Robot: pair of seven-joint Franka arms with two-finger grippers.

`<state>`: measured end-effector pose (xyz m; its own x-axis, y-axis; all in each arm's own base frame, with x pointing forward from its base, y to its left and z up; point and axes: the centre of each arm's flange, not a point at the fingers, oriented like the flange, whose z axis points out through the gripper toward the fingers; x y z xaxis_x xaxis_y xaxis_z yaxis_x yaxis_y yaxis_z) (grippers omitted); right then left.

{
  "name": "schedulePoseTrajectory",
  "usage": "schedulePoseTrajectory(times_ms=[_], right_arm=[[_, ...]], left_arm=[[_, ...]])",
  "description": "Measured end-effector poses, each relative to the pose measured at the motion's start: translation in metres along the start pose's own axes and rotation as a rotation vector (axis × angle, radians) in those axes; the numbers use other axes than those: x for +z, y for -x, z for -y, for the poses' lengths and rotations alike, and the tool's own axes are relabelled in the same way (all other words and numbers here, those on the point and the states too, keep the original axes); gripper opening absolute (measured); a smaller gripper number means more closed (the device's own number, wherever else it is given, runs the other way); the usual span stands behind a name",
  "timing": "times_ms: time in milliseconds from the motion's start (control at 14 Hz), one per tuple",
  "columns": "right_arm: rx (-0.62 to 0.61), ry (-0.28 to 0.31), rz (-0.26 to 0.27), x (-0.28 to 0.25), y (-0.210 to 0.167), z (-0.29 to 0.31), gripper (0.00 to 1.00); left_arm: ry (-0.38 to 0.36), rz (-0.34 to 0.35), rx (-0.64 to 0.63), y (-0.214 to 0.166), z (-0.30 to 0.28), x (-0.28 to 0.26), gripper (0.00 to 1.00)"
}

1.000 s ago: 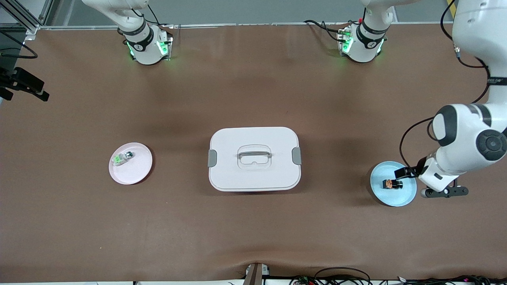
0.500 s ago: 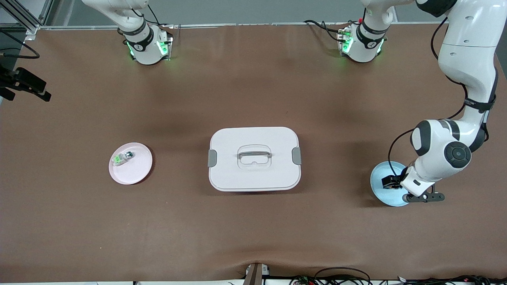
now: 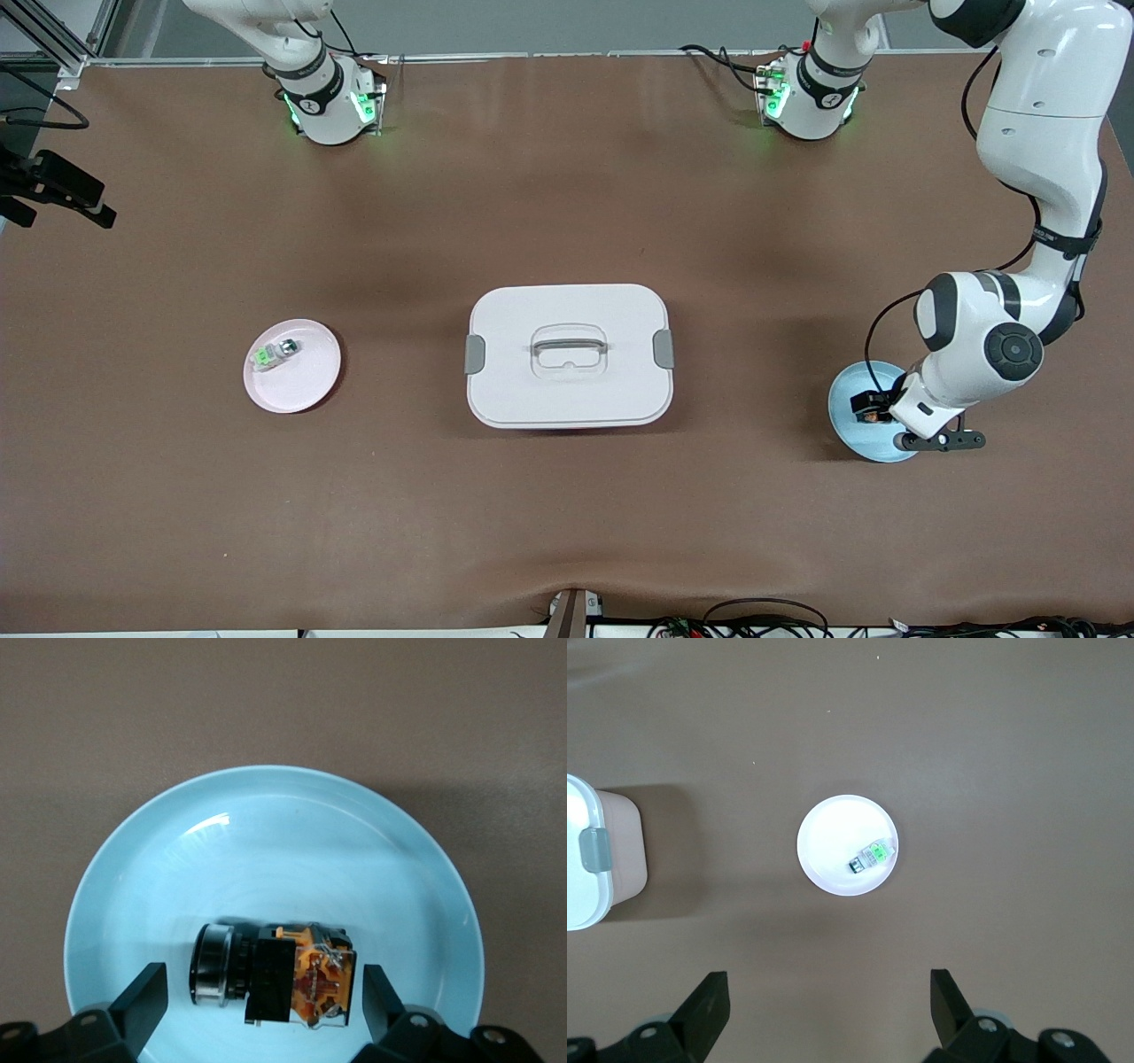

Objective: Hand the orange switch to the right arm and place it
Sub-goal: 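Lift the switch with the left gripper and carry it over the box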

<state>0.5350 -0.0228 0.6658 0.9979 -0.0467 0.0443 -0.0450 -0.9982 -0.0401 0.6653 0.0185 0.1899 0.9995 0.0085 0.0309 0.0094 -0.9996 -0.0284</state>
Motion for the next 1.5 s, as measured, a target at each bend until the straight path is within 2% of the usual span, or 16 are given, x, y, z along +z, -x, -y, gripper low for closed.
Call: schedulePoseTrajectory(times_ms=[214, 571, 786, 929, 1143, 1286, 1500], right_arm=[[0.0, -0.001, -0.002, 0.0, 0.0, 0.0, 1.0], [0.0, -0.002, -0.002, 0.0, 0.0, 0.0, 1.0], [0.0, -0.002, 0.005, 0.001, 0.001, 0.0, 1.0], [0.003, -0.002, 0.008, 0.001, 0.001, -0.001, 1.0], [0.004, -0.002, -0.003, -0.002, 0.0, -0.002, 1.0], [0.002, -0.008, -0.006, -0.002, -0.001, 0.0, 1.0], [0.0, -0.039, -0.005, 0.001, -0.003, 0.003, 1.0]], left_arm=[[-0.001, 0.003, 0.023, 0.0, 0.0, 0.002, 0.72], [0.003, -0.029, 0.043, -0.008, -0.009, -0.027, 0.72], [0.027, -0.057, 0.084, -0.013, -0.05, -0.093, 0.72], [0.068, -0.051, 0.074, -0.007, -0.085, -0.14, 0.72], [0.153, 0.001, -0.003, 0.01, -0.136, -0.198, 0.72], [0.181, 0.041, -0.09, 0.022, -0.18, -0.229, 0.72], [0.234, 0.064, -0.217, 0.043, -0.251, -0.263, 0.72]])
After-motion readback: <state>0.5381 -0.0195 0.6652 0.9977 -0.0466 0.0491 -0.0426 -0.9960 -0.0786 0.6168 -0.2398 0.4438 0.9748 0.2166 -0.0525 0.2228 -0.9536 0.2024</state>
